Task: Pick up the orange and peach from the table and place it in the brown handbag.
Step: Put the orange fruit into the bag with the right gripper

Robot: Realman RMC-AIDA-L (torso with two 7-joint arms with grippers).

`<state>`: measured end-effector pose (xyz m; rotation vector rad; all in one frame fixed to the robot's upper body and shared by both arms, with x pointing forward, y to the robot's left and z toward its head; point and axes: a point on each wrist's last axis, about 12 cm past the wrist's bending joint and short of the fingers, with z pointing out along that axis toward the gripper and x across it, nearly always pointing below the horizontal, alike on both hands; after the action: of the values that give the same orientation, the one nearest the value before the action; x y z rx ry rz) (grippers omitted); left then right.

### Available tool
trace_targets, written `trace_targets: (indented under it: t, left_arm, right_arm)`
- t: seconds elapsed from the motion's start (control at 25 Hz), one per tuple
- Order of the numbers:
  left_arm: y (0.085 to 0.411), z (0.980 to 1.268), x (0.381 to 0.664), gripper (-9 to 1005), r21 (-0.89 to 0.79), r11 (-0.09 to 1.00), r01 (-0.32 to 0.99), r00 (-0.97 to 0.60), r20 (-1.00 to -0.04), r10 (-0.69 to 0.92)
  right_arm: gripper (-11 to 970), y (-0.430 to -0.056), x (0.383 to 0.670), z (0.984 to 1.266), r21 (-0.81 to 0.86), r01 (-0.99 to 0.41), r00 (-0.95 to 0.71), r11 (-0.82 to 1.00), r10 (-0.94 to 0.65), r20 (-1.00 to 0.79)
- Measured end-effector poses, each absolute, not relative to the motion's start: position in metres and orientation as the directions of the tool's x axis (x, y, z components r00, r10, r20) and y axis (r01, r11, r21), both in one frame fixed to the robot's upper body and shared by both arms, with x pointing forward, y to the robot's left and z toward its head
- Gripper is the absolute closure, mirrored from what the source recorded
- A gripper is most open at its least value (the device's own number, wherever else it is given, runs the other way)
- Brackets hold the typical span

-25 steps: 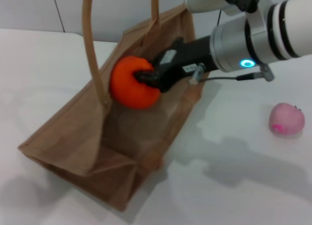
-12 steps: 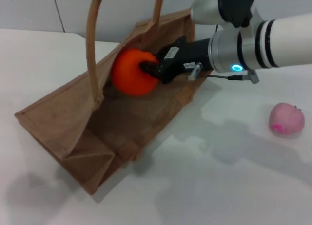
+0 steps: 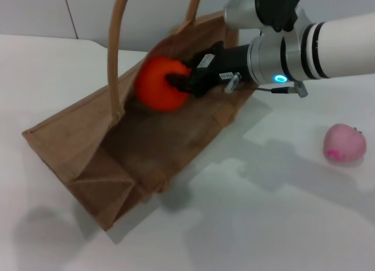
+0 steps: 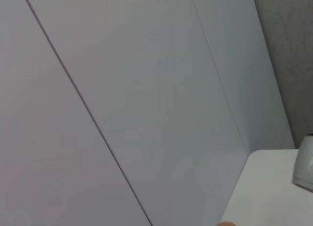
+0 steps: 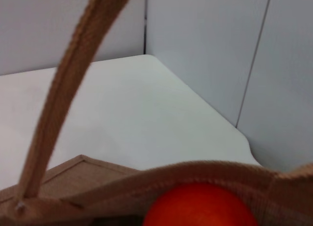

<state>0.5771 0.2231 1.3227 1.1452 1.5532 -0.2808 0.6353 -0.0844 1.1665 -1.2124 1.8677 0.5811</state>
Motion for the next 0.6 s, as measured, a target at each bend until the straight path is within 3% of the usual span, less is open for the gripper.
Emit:
trace_targets:
  t: [0.36,0.6]
  left_arm:
    - [0.2214,1.3295,0.5751,874,0.413,0.507,0.757,0.129,-0.854,0.504]
    - [0.2229,1.3291,0.5747,874,0.417,0.511,0.752,0.126,-0.852,0.508]
  right_arm:
    - [346,-0.0851,0.6377,1.1637,-0.04,-0.894,-0.219,0.447,-0.511,-0.831]
    - [275,-0.0856,0.6387,1.162,0.029,-0.877,-0.271,0.48,-0.443,-0.855]
